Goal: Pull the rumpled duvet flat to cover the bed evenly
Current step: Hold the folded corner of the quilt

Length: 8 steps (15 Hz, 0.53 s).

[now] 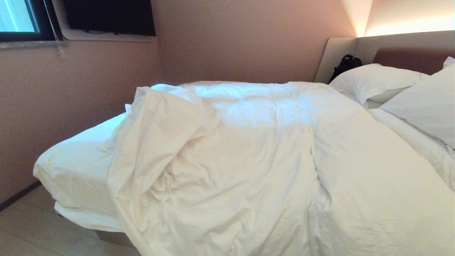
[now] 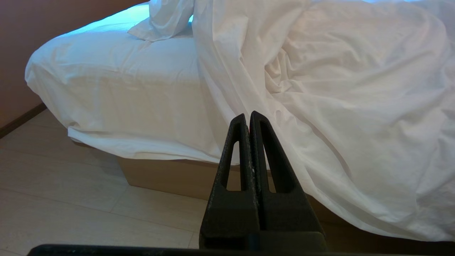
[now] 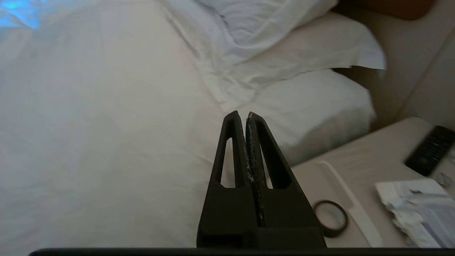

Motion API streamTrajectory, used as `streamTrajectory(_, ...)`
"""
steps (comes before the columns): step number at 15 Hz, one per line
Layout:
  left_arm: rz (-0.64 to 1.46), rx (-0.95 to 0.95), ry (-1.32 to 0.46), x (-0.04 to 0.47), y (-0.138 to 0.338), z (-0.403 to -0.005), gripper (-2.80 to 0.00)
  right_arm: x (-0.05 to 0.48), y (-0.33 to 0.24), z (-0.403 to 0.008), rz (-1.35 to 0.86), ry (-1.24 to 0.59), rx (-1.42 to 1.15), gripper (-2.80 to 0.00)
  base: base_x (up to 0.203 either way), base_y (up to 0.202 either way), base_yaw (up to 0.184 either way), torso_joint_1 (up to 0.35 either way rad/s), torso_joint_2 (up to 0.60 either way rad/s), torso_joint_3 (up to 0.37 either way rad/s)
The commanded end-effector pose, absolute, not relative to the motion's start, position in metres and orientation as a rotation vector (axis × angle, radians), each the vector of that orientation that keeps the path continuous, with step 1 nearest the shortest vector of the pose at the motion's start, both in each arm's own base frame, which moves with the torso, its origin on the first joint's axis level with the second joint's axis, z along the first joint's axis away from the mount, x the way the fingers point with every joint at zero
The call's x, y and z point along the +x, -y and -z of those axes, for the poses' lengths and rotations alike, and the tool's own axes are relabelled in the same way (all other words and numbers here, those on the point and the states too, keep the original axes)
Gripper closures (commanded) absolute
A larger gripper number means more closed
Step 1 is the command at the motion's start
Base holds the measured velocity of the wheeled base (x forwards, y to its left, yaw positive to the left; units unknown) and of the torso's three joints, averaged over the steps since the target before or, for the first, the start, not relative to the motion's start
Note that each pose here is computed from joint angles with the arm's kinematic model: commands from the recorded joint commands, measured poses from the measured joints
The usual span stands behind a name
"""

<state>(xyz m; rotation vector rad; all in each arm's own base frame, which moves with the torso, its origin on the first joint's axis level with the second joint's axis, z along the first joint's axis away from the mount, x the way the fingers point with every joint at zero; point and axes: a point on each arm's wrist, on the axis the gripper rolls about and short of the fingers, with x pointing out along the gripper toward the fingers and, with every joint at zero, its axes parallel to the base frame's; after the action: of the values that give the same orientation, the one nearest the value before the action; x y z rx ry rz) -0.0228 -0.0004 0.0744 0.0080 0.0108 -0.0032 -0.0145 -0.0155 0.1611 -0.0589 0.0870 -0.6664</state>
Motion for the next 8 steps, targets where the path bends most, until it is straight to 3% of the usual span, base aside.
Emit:
streamTrajectory(1, 0.003, 0.008, -0.011, -0.023, 0.000, -0.074, 0.00, -0.030, 0.014, -0.143, 0.617, -0.034, -0.102, 0.00, 0.000, 0.000, 0.000, 0.000, 0.00, 0.000)
streamTrajectory(8, 0.003, 0.008, -0.011, -0.023, 0.000, -0.074, 0.00, -0.040, 0.006, -0.115, 0.256, 0.064, -0.157, 0.00, 0.000, 0.000, 0.000, 0.000, 0.00, 0.000)
